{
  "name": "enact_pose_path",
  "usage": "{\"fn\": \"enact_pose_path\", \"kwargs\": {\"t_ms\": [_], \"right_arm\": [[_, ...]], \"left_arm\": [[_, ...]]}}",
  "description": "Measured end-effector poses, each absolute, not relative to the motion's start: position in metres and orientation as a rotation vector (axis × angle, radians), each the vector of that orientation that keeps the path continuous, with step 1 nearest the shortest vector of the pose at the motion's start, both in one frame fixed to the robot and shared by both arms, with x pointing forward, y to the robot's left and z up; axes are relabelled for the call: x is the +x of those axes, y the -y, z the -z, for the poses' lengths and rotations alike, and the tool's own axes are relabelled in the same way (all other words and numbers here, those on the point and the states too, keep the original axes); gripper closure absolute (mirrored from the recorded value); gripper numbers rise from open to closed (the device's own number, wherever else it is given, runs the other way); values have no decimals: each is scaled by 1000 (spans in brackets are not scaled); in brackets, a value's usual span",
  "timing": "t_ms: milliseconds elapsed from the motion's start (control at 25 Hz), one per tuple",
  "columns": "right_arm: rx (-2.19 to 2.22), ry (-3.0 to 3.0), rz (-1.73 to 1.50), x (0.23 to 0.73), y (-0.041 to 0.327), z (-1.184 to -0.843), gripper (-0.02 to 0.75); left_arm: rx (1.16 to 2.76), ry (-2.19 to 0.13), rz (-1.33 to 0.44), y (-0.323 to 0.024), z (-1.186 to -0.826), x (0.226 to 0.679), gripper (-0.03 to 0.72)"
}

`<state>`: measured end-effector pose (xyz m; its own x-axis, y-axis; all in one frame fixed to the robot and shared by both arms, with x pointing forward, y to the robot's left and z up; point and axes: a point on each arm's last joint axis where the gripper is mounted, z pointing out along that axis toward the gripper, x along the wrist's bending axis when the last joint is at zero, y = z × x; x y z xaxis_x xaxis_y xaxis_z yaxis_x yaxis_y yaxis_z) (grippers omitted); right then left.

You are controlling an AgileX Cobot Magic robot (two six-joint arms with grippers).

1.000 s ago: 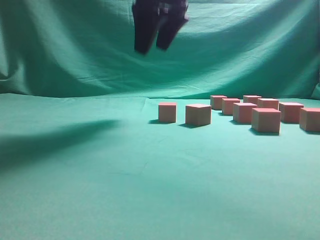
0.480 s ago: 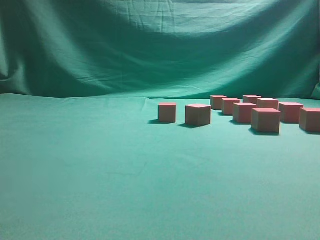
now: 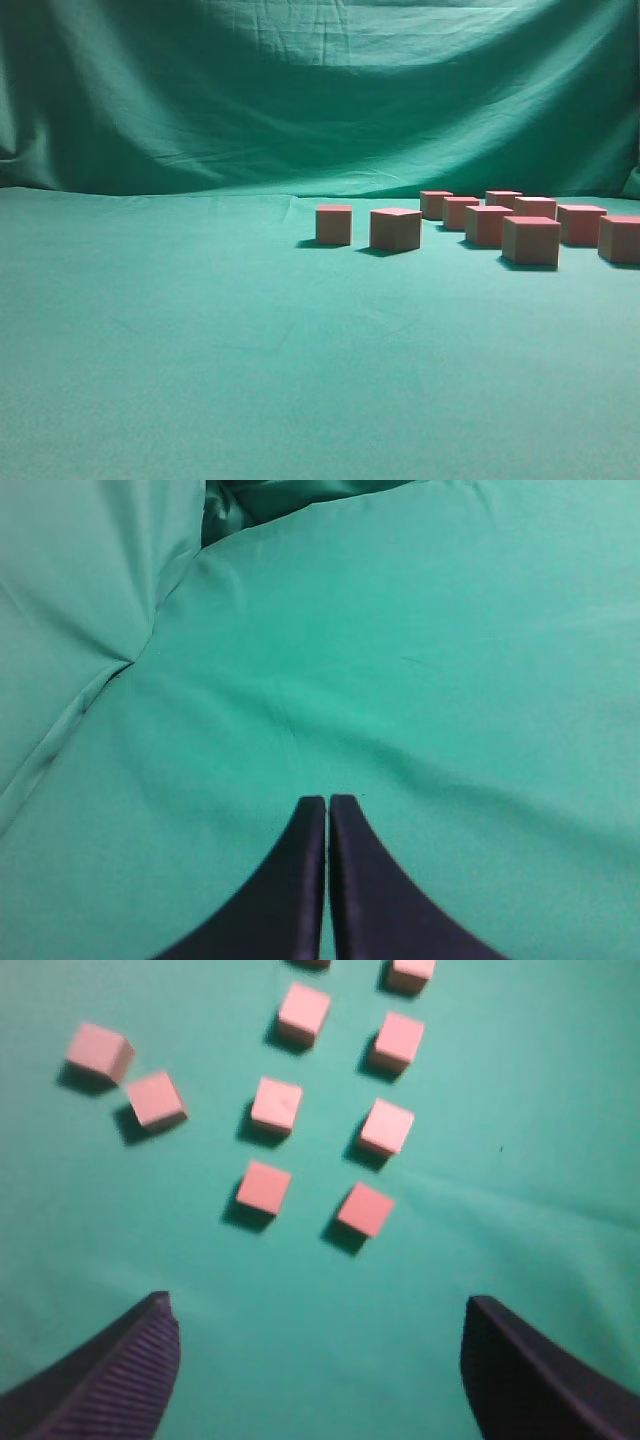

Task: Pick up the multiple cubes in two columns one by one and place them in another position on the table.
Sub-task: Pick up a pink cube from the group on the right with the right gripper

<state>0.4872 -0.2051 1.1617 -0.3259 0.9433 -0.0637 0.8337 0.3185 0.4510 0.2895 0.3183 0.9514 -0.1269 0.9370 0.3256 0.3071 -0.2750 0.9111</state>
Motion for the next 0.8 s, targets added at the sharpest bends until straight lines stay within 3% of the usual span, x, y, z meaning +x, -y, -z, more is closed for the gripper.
{"fn": "enact_pose_path", "kwargs": {"t_ms": [320,800], "right_arm": [[1725,-2310,-431,480,207,-1073,166],[1867,-2211,-533,524,188,-1010,166]], "left_arm": [[1576,-1399,-1427,-318,-951,289,688],[1576,-1399,-1427,-318,-951,289,688]]}}
